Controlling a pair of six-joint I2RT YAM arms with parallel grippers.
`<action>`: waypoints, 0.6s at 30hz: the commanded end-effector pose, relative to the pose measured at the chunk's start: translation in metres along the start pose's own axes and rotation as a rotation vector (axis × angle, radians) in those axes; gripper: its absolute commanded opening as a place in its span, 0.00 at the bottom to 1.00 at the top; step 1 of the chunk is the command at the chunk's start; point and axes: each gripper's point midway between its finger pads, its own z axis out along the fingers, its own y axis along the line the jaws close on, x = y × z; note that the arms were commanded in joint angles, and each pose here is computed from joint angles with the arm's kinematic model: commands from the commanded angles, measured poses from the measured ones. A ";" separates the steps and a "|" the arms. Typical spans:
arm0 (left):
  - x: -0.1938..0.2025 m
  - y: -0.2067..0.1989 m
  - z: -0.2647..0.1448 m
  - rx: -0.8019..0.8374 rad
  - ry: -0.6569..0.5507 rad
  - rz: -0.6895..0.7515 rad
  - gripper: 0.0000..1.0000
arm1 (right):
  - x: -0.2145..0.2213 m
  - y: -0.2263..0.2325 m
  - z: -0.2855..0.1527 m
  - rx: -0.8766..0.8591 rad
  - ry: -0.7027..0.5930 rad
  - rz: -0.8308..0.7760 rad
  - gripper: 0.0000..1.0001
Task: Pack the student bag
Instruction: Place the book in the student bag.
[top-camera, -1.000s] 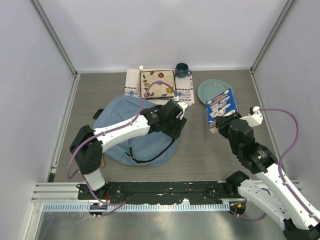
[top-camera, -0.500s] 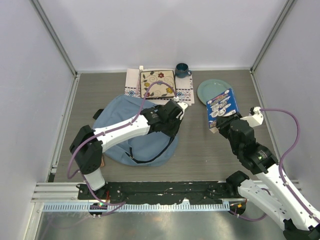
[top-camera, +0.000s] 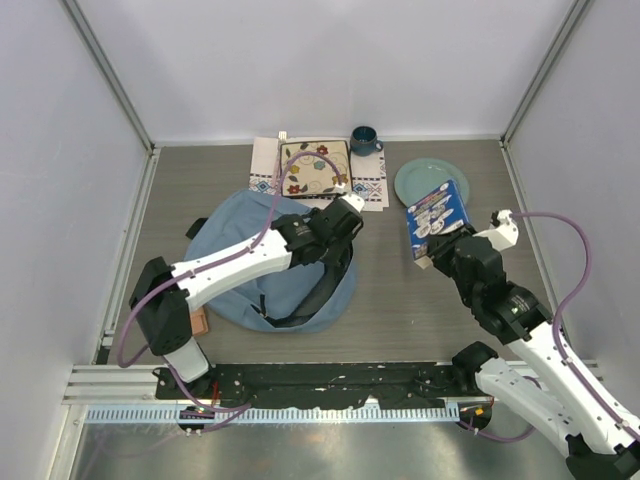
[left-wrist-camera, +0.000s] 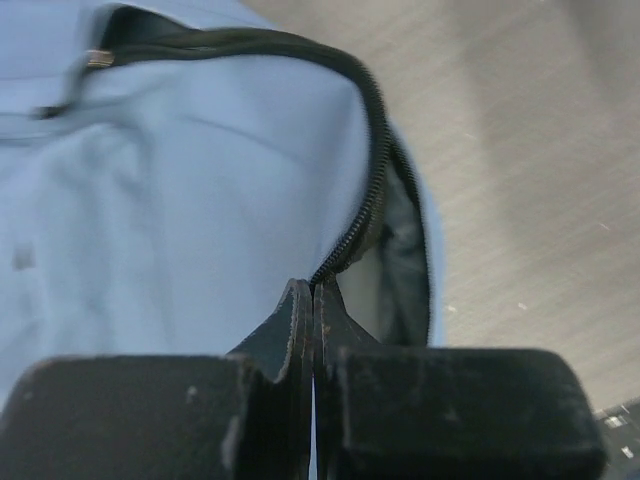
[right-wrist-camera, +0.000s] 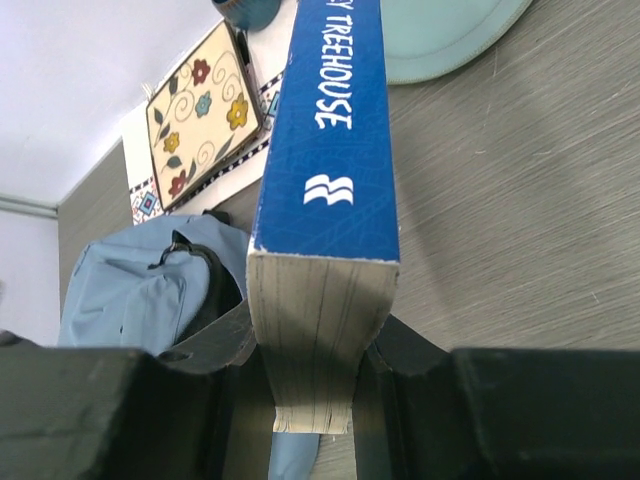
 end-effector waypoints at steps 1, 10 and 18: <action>-0.050 0.068 -0.057 -0.323 -0.176 -0.031 0.00 | -0.022 0.042 -0.009 -0.151 -0.026 0.029 0.02; -0.071 0.108 -0.112 -0.507 -0.295 -0.111 0.00 | 0.008 0.086 -0.026 -0.370 0.178 -0.063 0.02; -0.092 0.111 -0.156 -0.429 -0.435 -0.219 0.00 | 0.031 0.124 -0.048 -0.565 0.358 -0.021 0.01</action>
